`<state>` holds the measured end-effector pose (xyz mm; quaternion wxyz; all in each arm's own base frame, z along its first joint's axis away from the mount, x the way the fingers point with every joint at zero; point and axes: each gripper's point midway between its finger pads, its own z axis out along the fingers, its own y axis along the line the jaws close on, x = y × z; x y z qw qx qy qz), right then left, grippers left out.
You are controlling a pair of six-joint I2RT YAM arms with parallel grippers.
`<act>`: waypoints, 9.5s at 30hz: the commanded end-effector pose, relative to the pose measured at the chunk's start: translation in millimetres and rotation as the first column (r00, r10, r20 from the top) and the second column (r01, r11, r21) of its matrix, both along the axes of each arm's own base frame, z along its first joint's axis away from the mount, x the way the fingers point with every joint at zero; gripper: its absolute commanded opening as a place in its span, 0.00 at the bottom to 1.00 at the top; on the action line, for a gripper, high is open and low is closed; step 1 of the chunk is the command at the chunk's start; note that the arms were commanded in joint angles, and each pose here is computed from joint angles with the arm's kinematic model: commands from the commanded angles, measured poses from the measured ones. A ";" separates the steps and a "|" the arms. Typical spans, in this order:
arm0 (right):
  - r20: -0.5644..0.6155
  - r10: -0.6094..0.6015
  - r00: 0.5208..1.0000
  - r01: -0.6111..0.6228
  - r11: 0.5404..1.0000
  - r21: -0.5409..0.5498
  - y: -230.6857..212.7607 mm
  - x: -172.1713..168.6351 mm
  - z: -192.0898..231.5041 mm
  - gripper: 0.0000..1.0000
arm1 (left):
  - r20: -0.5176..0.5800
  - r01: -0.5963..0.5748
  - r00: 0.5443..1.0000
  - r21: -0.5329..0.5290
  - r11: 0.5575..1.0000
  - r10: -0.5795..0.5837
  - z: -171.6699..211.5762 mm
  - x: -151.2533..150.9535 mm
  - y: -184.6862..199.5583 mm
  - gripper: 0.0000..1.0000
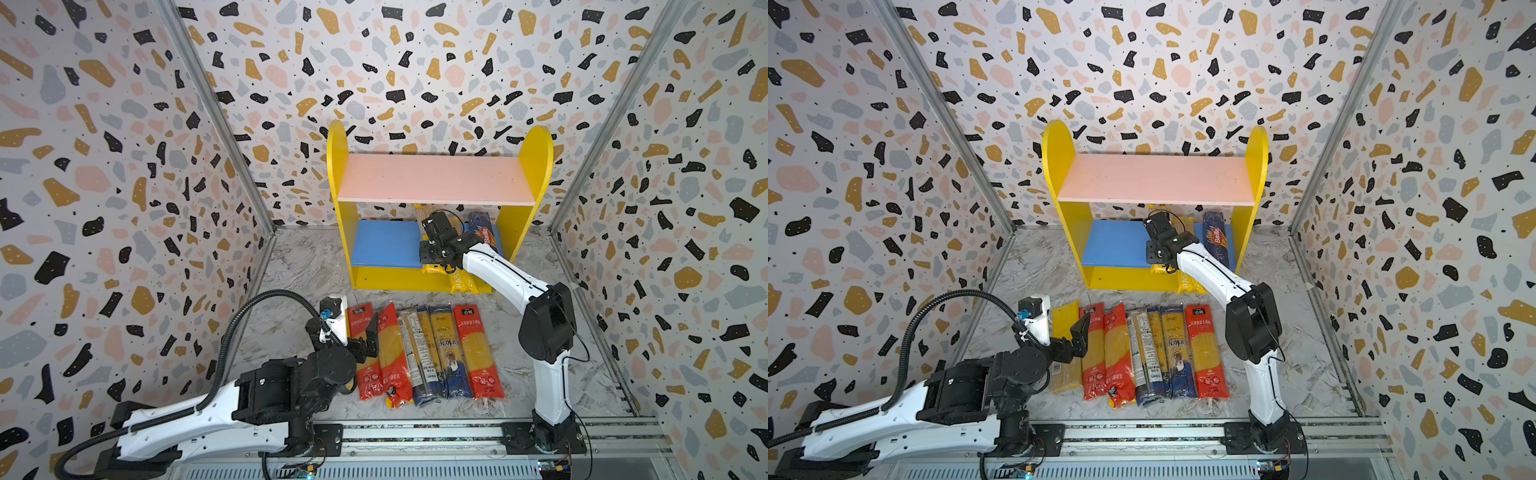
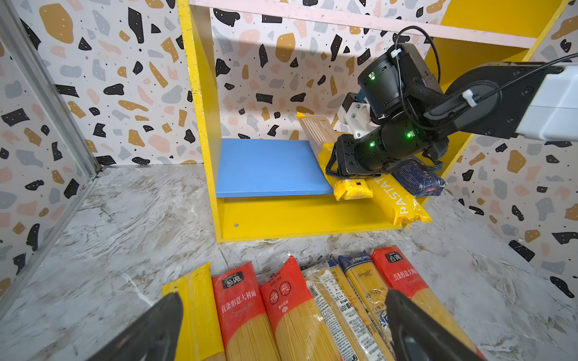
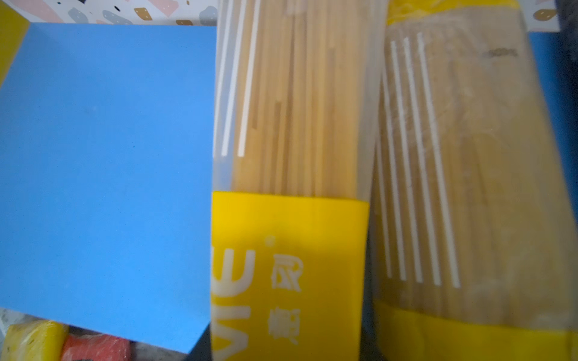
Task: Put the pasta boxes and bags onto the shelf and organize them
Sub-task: 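Lower the bag onto the blue shelf beside the first, open right gripper, then withdraw the right gripper from the shelf while the left reaches over red bags, then grasp the red-labelled spaghetti bag with the left gripper and lift it, then carry the upright red-labelled bag with the left gripper to the blue shelf, then lower the red bag onto the shelf beside the yellow bags, open left gripper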
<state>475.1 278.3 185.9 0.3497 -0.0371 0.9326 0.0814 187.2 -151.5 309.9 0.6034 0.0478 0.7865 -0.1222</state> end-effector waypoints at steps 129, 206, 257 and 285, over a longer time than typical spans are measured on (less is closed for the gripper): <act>0.093 0.210 0.973 -0.220 0.970 0.107 -55.9 -269.7 42.5 0.99 | -0.425 0.081 0.900 -0.047 0.996 -0.094 -199.9 -19.7 -58.3 0.00; 0.164 0.138 0.977 -0.165 0.972 0.170 -103.1 -248.0 114.8 0.99 | -0.114 -0.084 0.989 0.081 0.993 0.093 -23.8 230.3 -113.2 0.00; 0.144 0.116 0.983 -0.145 0.967 0.208 -128.4 -212.6 111.6 0.99 | -0.278 -0.218 0.916 0.256 0.942 0.288 -88.2 294.6 -104.7 0.02; 0.140 0.123 0.982 -0.154 0.960 0.232 -125.7 -215.9 111.5 0.99 | -0.289 -0.206 0.918 0.243 0.948 0.273 -74.8 276.0 -94.2 0.50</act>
